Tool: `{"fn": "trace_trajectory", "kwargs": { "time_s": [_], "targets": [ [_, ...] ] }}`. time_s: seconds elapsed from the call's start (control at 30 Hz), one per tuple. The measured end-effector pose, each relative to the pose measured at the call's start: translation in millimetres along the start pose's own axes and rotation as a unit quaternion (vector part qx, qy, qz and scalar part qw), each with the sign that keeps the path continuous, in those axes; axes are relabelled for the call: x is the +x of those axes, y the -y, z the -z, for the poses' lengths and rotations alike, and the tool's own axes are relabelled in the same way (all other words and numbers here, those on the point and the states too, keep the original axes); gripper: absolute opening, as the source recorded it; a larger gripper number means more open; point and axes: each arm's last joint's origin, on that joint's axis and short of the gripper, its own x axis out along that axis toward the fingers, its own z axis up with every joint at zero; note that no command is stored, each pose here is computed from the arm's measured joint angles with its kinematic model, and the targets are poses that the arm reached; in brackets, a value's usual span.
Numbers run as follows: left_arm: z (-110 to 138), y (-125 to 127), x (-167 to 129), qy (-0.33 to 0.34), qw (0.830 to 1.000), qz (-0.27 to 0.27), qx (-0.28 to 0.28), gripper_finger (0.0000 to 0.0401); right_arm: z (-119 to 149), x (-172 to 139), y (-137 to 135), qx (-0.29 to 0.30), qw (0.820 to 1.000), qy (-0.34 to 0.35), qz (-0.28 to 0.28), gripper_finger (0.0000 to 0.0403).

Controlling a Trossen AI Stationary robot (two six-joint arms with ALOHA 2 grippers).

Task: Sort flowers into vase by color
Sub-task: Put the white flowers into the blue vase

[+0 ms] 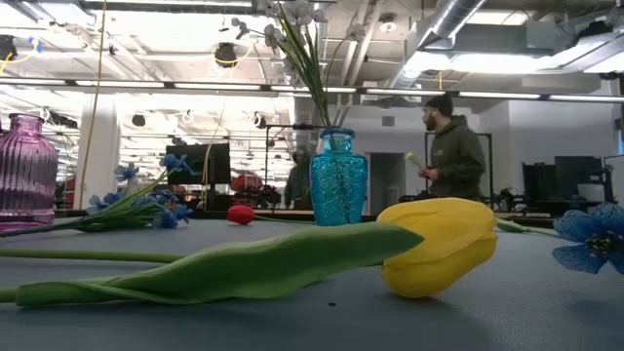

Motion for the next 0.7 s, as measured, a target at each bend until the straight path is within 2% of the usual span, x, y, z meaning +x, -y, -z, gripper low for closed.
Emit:
{"fn": "trace_trajectory", "kwargs": {
  "time_s": [0.17, 0.3, 0.4, 0.53, 0.6, 0.7],
  "targets": [
    [-9, 1, -20, 0.034, 0.999, -0.007, 0.017, 0.0172, 2, -20, 10, 0.048, 0.998, 0.013, -0.035, 0.0040],
    [-13, 11, -43, 0.069, 0.996, 0.016, 0.054, 0.0179, 15, -46, 36, 0.166, 0.985, 0.018, -0.045, 0.0039],
    [-15, 18, -60, 0.102, 0.991, 0.012, 0.088, 0.0180, 34, -67, 55, 0.287, 0.955, 0.022, -0.072, 0.0039],
    [-16, 25, -79, 0.150, 0.981, -0.010, 0.123, 0.0180, 71, -95, 68, 0.447, 0.884, 0.018, -0.136, 0.0039],
    [-16, 27, -86, 0.173, 0.976, -0.024, 0.131, 0.0180, 85, -106, 63, 0.491, 0.859, 0.024, -0.144, 0.0039],
    [-16, 29, -94, 0.194, 0.970, -0.038, 0.144, 0.0180, 96, -117, 43, 0.524, 0.843, 0.054, -0.112, 0.0039]
  ]
}}
